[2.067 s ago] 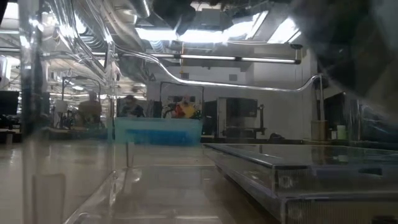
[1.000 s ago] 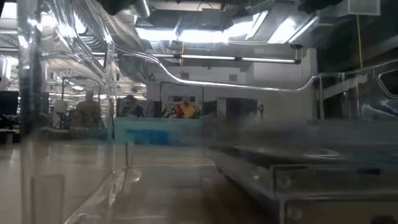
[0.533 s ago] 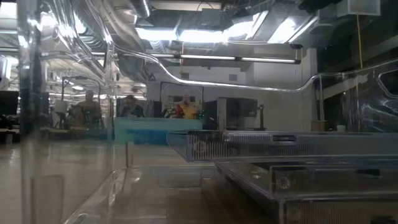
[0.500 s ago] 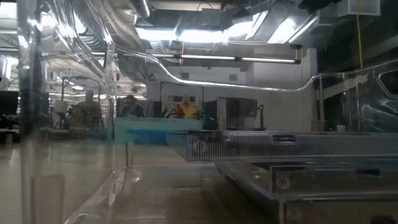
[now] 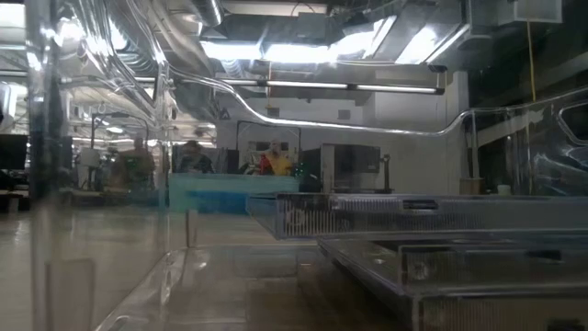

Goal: Pick & place jewel cases by type
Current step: Return to Home Position

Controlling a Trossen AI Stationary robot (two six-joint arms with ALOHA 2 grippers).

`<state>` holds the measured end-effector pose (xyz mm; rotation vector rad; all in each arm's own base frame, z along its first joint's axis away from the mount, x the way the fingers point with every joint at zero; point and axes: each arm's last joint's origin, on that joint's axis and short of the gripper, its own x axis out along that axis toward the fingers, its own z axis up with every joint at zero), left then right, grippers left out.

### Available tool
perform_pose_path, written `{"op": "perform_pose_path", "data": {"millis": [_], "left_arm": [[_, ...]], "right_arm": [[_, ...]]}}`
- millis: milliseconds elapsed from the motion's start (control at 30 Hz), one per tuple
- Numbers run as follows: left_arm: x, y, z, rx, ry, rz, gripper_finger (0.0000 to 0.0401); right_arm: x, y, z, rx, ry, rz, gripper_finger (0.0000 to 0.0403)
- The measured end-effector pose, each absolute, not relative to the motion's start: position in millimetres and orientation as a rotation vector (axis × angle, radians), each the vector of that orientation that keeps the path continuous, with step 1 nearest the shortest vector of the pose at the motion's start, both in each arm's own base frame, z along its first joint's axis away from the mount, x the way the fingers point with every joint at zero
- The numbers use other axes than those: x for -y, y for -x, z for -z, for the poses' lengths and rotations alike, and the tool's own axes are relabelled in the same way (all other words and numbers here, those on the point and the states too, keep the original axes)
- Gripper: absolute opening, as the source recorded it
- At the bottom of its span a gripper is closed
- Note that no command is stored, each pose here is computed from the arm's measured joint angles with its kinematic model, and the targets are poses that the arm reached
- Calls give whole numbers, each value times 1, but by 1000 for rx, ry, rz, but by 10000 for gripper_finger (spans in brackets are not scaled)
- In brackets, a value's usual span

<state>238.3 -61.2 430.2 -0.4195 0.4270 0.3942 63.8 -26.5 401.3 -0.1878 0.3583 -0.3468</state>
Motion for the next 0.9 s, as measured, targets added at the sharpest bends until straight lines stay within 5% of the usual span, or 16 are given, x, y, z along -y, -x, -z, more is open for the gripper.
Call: {"op": "perform_pose_path", "data": {"millis": [200, 400, 700, 900], "left_arm": [[-4, -238, -416, -302, 312, -165, 1], [-44, -228, -335, -316, 349, -101, 1], [-32, -153, -229, -11, 498, -50, 2], [-20, -119, -210, 51, 501, 3, 3]], "right_arm": [[20, -47, -404, -286, 123, 368, 6], [19, -46, -401, -299, 36, 375, 6], [18, -47, -396, -312, -97, 346, 6], [18, -47, -396, -321, -43, 334, 6]]}}
